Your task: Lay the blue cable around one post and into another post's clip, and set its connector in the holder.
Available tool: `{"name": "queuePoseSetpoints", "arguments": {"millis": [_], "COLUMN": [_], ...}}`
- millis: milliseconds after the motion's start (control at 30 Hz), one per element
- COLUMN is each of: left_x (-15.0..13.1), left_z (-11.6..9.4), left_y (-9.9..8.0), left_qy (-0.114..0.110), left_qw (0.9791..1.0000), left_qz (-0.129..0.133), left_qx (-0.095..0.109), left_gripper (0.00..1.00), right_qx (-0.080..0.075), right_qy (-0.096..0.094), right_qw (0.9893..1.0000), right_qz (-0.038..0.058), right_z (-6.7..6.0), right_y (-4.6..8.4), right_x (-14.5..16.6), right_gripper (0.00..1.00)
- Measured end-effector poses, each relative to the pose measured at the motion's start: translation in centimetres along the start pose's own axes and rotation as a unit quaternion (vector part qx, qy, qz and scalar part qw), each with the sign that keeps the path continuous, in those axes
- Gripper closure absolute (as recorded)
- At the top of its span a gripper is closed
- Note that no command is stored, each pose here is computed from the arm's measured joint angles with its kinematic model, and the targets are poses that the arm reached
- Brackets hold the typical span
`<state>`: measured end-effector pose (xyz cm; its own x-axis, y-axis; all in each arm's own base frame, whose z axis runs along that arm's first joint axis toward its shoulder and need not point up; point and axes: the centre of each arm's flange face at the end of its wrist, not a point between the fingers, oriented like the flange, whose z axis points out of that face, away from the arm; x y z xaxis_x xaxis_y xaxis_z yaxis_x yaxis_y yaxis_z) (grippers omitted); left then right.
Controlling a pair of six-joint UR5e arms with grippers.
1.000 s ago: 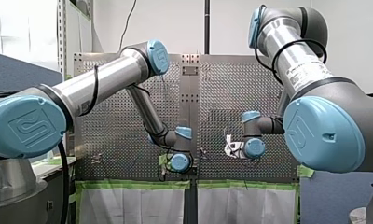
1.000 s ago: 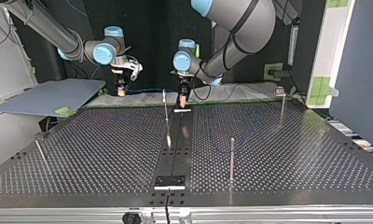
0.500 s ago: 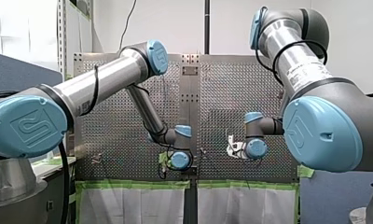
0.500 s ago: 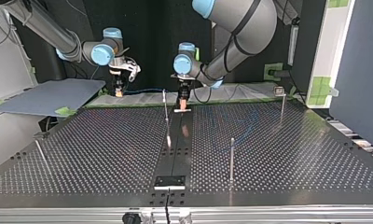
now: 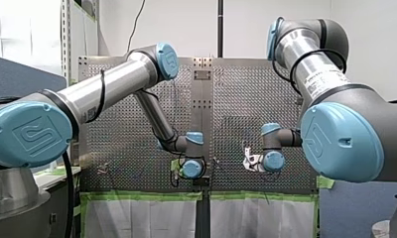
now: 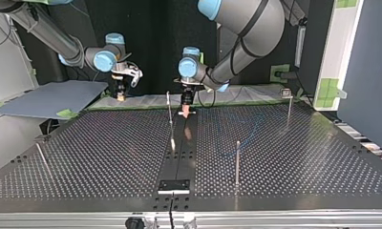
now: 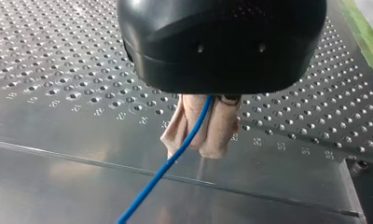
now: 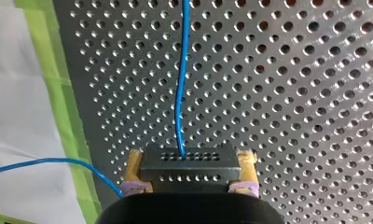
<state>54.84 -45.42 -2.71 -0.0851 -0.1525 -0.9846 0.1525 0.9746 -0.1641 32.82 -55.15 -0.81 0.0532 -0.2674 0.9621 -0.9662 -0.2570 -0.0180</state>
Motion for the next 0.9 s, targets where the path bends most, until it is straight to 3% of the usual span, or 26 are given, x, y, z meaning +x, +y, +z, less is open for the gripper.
{"name": "queuePoseSetpoints", "arguments": {"millis": [300,500,567,633,667,700,733,767,833,900], "left_x": [-0.1,-0.1,0.0,0.1,0.2,0.2,0.3,0.4,0.5,0.7], "left_z": [0.5,0.6,0.6,0.5,0.3,0.3,0.2,0.1,-0.1,-0.4], "left_y": [0.9,1.1,1.1,1.1,1.1,1.1,1.1,1.2,1.3,1.6], "left_qy": [0.002,0.006,0.011,0.016,0.021,0.024,0.028,0.033,0.041,0.051], "left_qw": [1.0,1.0,0.9999,0.9998,0.9997,0.9996,0.9995,0.9993,0.9989,0.9982], "left_qz": [0.001,0.003,0.004,0.006,0.008,0.01,0.012,0.016,0.023,0.031], "left_qx": [-0.006,-0.003,0.002,0.005,0.006,0.006,0.006,0.005,0.001,-0.007], "left_gripper": [1.0,1.0,0.95,0.68,0.68,0.55,0.34,0.34,0.05,0.0], "right_qx": [-0.007,-0.009,-0.01,-0.01,-0.01,-0.009,-0.009,-0.009,-0.009,-0.009], "right_qy": [0.007,0.005,0.002,-0.003,-0.004,-0.006,-0.008,-0.008,-0.01,-0.012], "right_qw": [0.9999,0.9999,1.0,0.9999,0.9999,0.9999,0.9999,0.9999,0.9999,0.9999], "right_qz": [0.0014,-0.0008,-0.0011,-0.002,-0.0026,-0.0036,-0.0042,-0.0047,-0.0054,-0.0058], "right_z": [1.5,1.8,1.8,1.7,1.7,1.7,1.6,1.6,1.6,1.6], "right_y": [0.9,1.3,1.3,1.4,1.4,1.4,1.4,1.4,1.4,1.4], "right_x": [1.7,2.0,1.9,1.9,1.8,1.8,1.7,1.7,1.7,1.6], "right_gripper": [0.77,0.77,0.77,0.77,0.77,0.77,0.77,0.77,0.77,0.77]}}
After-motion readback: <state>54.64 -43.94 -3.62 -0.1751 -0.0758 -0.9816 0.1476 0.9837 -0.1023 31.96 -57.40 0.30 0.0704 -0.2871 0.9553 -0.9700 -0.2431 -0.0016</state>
